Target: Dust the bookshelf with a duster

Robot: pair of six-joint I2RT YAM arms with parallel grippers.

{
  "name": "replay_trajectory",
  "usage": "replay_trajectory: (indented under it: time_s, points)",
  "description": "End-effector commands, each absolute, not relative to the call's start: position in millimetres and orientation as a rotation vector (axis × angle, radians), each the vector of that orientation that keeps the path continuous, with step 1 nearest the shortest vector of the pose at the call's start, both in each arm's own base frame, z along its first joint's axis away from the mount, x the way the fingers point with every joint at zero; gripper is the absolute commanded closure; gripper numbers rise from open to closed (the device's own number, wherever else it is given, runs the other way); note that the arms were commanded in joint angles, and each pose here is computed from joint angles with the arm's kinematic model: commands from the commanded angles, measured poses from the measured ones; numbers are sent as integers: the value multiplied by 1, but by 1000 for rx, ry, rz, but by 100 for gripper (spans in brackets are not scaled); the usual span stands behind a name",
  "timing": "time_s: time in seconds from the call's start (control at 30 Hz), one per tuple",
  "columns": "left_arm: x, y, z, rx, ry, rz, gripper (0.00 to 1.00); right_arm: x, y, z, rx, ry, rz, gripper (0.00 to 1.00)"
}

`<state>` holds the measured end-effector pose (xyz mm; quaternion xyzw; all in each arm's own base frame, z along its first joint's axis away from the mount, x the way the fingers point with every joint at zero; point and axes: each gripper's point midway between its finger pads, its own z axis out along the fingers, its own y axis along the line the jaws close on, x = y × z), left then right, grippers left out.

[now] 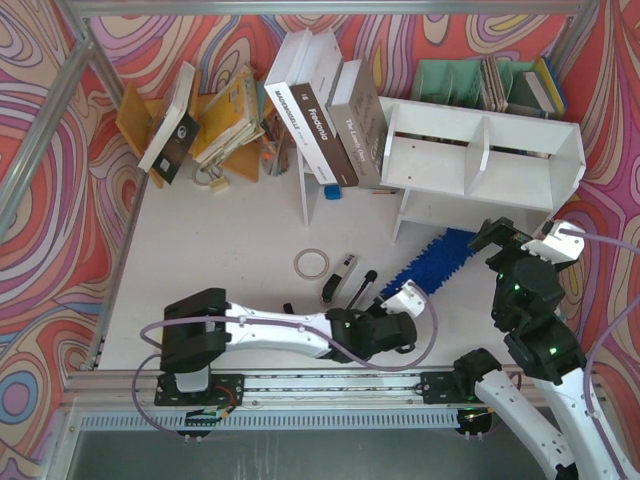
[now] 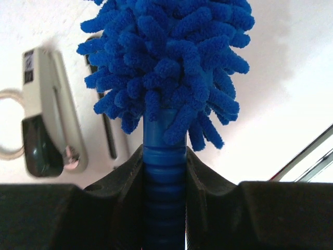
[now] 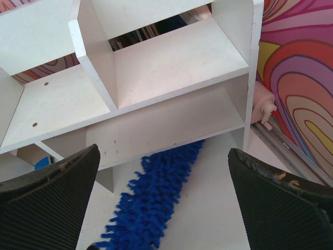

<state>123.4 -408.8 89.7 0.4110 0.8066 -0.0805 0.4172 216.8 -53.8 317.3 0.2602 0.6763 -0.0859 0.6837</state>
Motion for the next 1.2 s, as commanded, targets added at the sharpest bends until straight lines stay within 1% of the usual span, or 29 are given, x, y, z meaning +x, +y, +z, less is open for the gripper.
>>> replay_trajectory:
  time_s: [0.0, 0.13, 0.23, 0.43, 0.73, 0.87, 1.0, 1.17]
  points:
    - [128, -468, 118, 997, 1937, -350, 100, 218, -54, 320, 584, 1499, -191, 1]
    - [124, -490, 126, 1038, 1918, -398, 100, 219, -54, 320, 581, 1500, -194, 1]
    - [121, -492, 127, 1057, 1915, -411, 100, 219, -54, 321, 581, 1498, -192, 1]
    - [117, -472, 122, 1085, 1943, -394, 100, 218, -54, 321, 582, 1494, -189, 1]
    - [102, -439, 82, 1251, 2054, -280, 100, 219, -54, 321, 582, 1497, -190, 1]
    - [99, -433, 73, 1279, 2078, -260, 100, 220, -53, 321, 581, 1500, -191, 1]
    - [100, -434, 77, 1272, 2073, -269, 100, 219, -54, 320, 584, 1501, -196, 1]
    - [103, -442, 103, 1218, 2017, -332, 100, 220, -54, 320, 583, 1505, -200, 1]
